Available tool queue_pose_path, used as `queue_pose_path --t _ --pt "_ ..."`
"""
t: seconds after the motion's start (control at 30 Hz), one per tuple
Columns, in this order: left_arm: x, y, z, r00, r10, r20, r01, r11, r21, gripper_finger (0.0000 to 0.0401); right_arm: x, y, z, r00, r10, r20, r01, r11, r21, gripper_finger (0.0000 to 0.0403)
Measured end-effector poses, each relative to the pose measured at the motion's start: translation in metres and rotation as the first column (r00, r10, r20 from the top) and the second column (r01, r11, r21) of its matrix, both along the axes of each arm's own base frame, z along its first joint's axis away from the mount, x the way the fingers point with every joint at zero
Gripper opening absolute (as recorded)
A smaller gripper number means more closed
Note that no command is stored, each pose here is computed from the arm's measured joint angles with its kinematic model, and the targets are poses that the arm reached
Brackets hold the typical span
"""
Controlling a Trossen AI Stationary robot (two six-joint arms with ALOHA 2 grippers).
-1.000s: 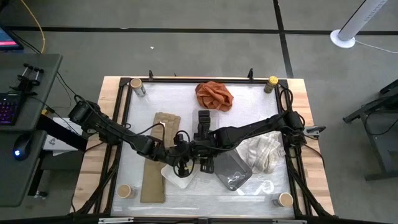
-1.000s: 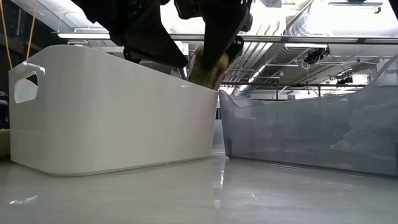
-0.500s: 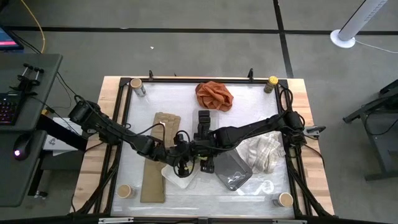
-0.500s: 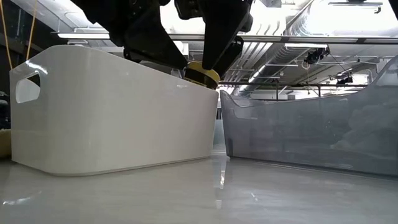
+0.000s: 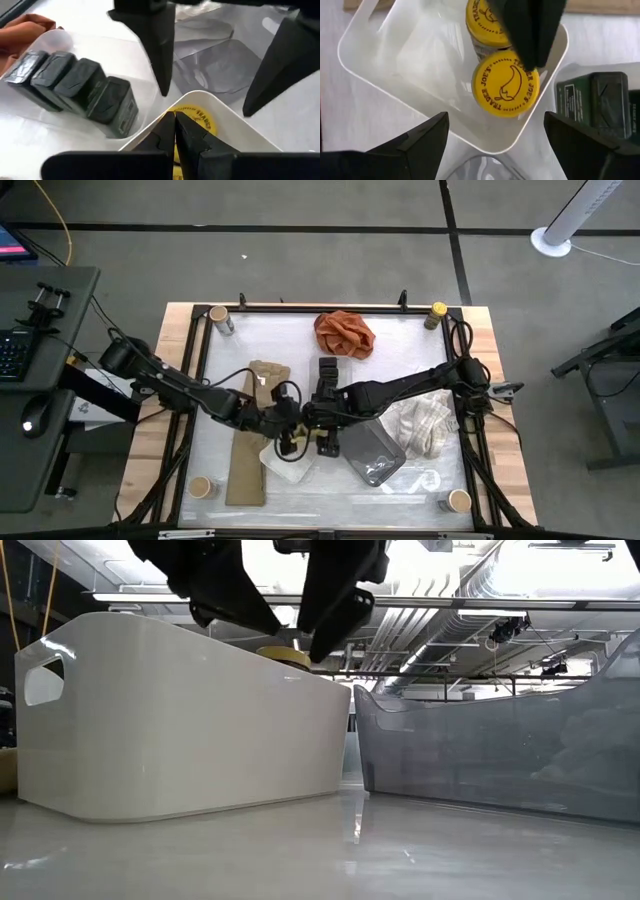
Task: Sort spices by type
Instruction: Put the yellow seasoning bottle into the white bin
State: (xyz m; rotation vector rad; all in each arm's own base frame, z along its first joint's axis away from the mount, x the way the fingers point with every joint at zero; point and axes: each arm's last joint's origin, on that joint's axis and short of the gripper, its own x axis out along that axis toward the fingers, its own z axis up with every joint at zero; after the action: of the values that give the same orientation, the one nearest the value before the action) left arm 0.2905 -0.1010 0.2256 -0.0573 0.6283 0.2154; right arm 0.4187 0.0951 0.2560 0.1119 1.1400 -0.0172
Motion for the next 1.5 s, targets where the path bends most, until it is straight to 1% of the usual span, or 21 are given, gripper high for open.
queue_pose_path --t 0.1,0.2,0.3,0.4,0.53,0.63,0.77,0.87,0.97,1.03,1.07,1.1,1.13,1.17,1.23,1.27,1.3,1.33,1.4,1.43,1.5 --pt "-0.006 0.002 0.011 1.0 -0.006 0.022 0.006 1.0 0.003 0.0 -0.002 -0.001 0.005 0.999 0.032 -0.013 -0.032 0.999 -0.017 0.0323" --pt "-0.018 0.009 0.03 1.0 -0.008 0.026 0.007 1.0 0.021 0.0 -0.009 -0.004 0.019 0.998 0.042 -0.036 -0.043 0.999 -0.028 0.0323" --pt "-0.04 0.025 0.055 0.998 0.069 0.015 -0.069 0.996 0.053 0.0 -0.017 -0.009 0.037 0.999 0.025 -0.041 -0.026 0.999 -0.031 0.0323" --pt "-0.065 0.041 0.077 0.988 0.146 0.05 -0.149 0.986 0.072 0.0 -0.026 -0.012 0.051 1.0 0.01 -0.006 -0.01 0.999 -0.053 0.0323" --pt "-0.092 0.059 0.099 0.972 0.201 0.124 -0.207 0.978 0.033 0.0 -0.04 -0.016 0.067 1.0 -0.014 -0.003 0.014 0.994 -0.109 0.0323" --pt "-0.104 0.067 0.11 0.955 0.231 0.184 -0.233 0.972 -0.01 0.0 -0.048 -0.019 0.067 0.997 -0.034 -0.064 0.024 0.989 -0.145 0.0323" --pt "-0.114 0.073 0.118 0.941 0.253 0.225 -0.25 0.967 -0.045 0.0 -0.061 -0.029 0.06 0.972 -0.157 -0.172 0.108 0.958 -0.264 0.0323" --pt "-0.114 0.074 0.118 0.95 0.225 0.215 -0.227 0.974 -0.011 0.0 -0.071 -0.048 0.046 0.93 -0.274 -0.246 0.186 0.927 -0.326 0.0323" --pt "-0.114 0.075 0.117 0.964 0.184 0.192 -0.191 0.981 0.021 0.0 -0.093 -0.073 0.032 0.88 -0.39 -0.27 0.293 0.895 -0.337 0.0323" --pt "-0.113 0.075 0.115 0.973 0.16 0.167 -0.166 0.986 0.024 0.0 -0.118 -0.092 0.021 0.824 -0.493 -0.279 0.398 0.854 -0.334 0.0323" --pt "-0.113 0.075 0.113 0.977 0.151 0.151 -0.156 0.987 0.022 0.0 -0.133 -0.102 0.015 0.782 -0.557 -0.278 0.465 0.82 -0.335 0.0323" --pt "-0.113 0.075 0.112 0.979 0.147 0.139 -0.152 0.988 0.023 0.0 -0.149 -0.111 0.012 0.73 -0.627 -0.271 0.541 0.773 -0.332 0.0323" --pt "-0.113 0.075 0.112 0.981 0.142 0.133 -0.146 0.989 0.02 0.0 -0.165 -0.12 0.009 0.662 -0.706 -0.251 0.631 0.706 -0.322 0.0323" --pt "-0.113 0.075 0.111 0.982 0.14 0.127 -0.144 0.989 0.022 0.0 -0.182 -0.128 0.007 0.577 -0.786 -0.221 0.724 0.618 -0.308 0.0323" --pt "-0.112 0.076 0.11 0.984 0.139 0.114 -0.145 0.989 0.041 0.0 -0.211 -0.142 0.007 0.383 -0.916 -0.122 0.881 0.402 -0.249 0.0323" --pt "-0.11 0.077 0.11 0.983 0.141 0.115 -0.148 0.988 0.054 0.0 -0.221 -0.147 0.006 0.286 -0.957 -0.055 0.938 0.291 -0.188 0.0323" --pt "-0.108 0.079 0.11 0.983 0.144 0.116 -0.153 0.986 0.07 0.0 -0.229 -0.152 0.006 0.199 -0.98 0.011 0.974 0.196 -0.114 0.0323" --pt "-0.106 0.081 0.109 0.981 0.154 0.116 -0.164 0.983 0.084 0.0 -0.235 -0.157 0.005 0.126 -0.99 0.067 0.991 0.122 -0.053 0.0323" --pt "-0.099 0.087 0.11 0.973 0.184 0.137 -0.199 0.975 0.101 0.0 -0.247 -0.167 0.002 0.002 -0.987 0.16 1.0 0.006 0.024 0.0323" --pt "-0.094 0.091 0.11 0.968 0.202 0.151 -0.218 0.97 0.103 0.0 -0.252 -0.174 0.0 -0.048 -0.98 0.194 0.999 -0.043 0.03 0.0323" --pt "-0.084 0.099 0.11 0.952 0.243 0.184 -0.262 0.961 0.088 0.0 -0.261 -0.187 -0.006 -0.122 -0.964 0.235 0.992 -0.125 0.003 0.0323"
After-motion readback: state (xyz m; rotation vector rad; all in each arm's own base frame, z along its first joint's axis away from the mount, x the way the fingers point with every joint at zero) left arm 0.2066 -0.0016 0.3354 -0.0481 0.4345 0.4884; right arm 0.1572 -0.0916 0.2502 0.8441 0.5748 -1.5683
